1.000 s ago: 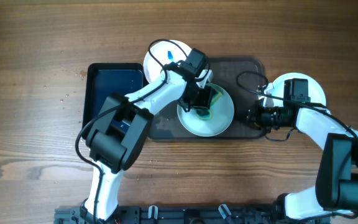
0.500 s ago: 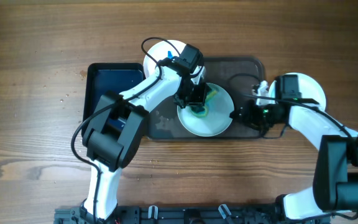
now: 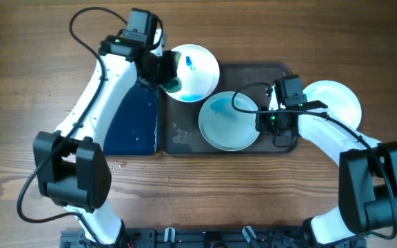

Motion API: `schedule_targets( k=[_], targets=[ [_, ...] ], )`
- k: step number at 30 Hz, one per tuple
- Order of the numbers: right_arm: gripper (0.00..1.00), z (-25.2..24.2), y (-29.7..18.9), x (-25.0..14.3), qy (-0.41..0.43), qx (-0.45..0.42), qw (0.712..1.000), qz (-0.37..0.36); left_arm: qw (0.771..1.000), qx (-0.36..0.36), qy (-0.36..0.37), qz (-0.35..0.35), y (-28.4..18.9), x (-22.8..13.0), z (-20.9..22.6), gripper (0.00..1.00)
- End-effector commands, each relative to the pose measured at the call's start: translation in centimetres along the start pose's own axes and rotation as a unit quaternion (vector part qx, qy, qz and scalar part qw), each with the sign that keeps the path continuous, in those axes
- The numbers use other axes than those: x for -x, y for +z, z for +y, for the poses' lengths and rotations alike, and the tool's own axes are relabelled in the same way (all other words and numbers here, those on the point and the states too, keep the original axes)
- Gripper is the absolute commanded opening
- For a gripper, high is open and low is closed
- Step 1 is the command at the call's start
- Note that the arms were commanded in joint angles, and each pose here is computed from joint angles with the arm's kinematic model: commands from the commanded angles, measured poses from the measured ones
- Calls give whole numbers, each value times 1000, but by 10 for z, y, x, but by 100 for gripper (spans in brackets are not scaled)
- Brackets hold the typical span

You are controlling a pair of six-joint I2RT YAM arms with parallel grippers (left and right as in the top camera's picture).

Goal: Clean dirty plates on tray and stack at the side
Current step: 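Lift bottom plate and scrub it with sponge in left gripper, then hold plate with right gripper and keep scrubbing with left sponge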

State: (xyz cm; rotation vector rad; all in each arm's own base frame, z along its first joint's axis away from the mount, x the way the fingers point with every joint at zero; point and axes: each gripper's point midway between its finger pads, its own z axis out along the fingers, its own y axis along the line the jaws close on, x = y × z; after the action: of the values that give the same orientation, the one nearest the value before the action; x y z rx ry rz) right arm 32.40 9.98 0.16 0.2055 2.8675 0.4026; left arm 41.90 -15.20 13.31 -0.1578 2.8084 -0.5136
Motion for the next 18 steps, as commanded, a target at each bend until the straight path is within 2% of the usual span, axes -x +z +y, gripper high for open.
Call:
schedule_targets(
  k=[1,7,13,15,16,17,18],
  targets=[
    [4,-5,-2,20,-19,-28,999,-20,1000,4,3,5,3,-5,-2,4],
    [4,11,-7,46,-33,-10,999,-35,999,8,20,28,18,-23,-11,4],
    [6,16,13,26,-35,14,999,35,998,3,41,38,31,-37,-25,4],
    [17,16,13,26,-38,14,999,35,998,1,47,40,31,-40,-29,4],
    [32,16,13,26,-39,14,999,34,998,1,50,42,32,-42,-31,4],
    [18,15,13,25,-35,12,999,35,998,-1,54,42,33,-43,-34,4],
    [12,15,14,25,-33,13,999,35,998,-2,57,41,34,-45,-37,4]
  ],
)
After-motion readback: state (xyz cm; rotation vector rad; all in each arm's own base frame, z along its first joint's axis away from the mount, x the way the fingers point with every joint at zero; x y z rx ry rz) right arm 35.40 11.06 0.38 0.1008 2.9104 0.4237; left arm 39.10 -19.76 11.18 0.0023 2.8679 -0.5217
